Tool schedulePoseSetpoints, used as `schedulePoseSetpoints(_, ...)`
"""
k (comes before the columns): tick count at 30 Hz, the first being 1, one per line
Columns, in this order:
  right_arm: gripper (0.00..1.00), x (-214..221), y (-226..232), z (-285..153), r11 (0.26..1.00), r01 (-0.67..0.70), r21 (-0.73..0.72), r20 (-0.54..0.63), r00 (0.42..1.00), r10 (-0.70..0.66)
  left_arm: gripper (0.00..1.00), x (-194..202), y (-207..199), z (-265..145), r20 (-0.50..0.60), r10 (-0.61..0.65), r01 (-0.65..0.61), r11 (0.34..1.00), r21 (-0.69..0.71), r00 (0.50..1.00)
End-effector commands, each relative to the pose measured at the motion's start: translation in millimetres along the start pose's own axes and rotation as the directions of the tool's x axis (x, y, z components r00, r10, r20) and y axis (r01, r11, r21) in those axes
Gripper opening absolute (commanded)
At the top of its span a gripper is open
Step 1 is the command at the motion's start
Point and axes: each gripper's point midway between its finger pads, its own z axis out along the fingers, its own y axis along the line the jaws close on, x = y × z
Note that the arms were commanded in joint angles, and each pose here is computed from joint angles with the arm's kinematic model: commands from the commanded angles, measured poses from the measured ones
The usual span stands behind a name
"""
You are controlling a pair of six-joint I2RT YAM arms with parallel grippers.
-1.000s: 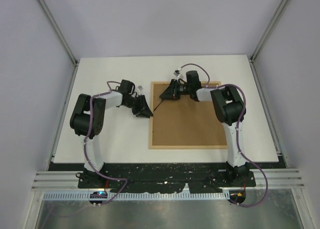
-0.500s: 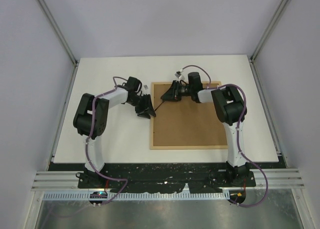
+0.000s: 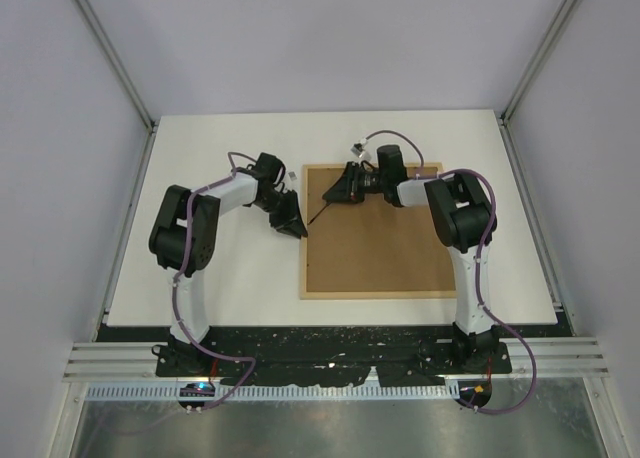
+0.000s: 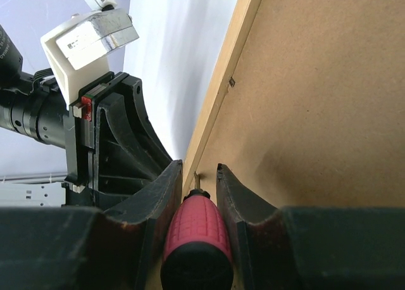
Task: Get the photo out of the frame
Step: Release the photo frame item from the photo frame.
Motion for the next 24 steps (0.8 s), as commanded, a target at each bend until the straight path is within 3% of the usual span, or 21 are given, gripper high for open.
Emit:
schedulePoseSetpoints(1,0.08,-8,14,-6,0.997,0.076,-0.016,0.033,0.997,-0.075,0.05,19,29,20,-0.068,-0.024,0.017,0.994,-0.112,0.997)
schedulePoseSetpoints(3,0.08,-2,8,-4,0.998,0.057,-0.004,0.029,0.998,-0.056,0.00,20,29,22,-0.071,-0.032,0.024,0.994,-0.102,0.997)
schedulePoseSetpoints(24,0.08,94,16,19,0.994,-0.098,-0.050,-0.045,0.994,0.095,0.00,19,10,30,-0.014,-0.114,0.114,0.989,0.094,0.993)
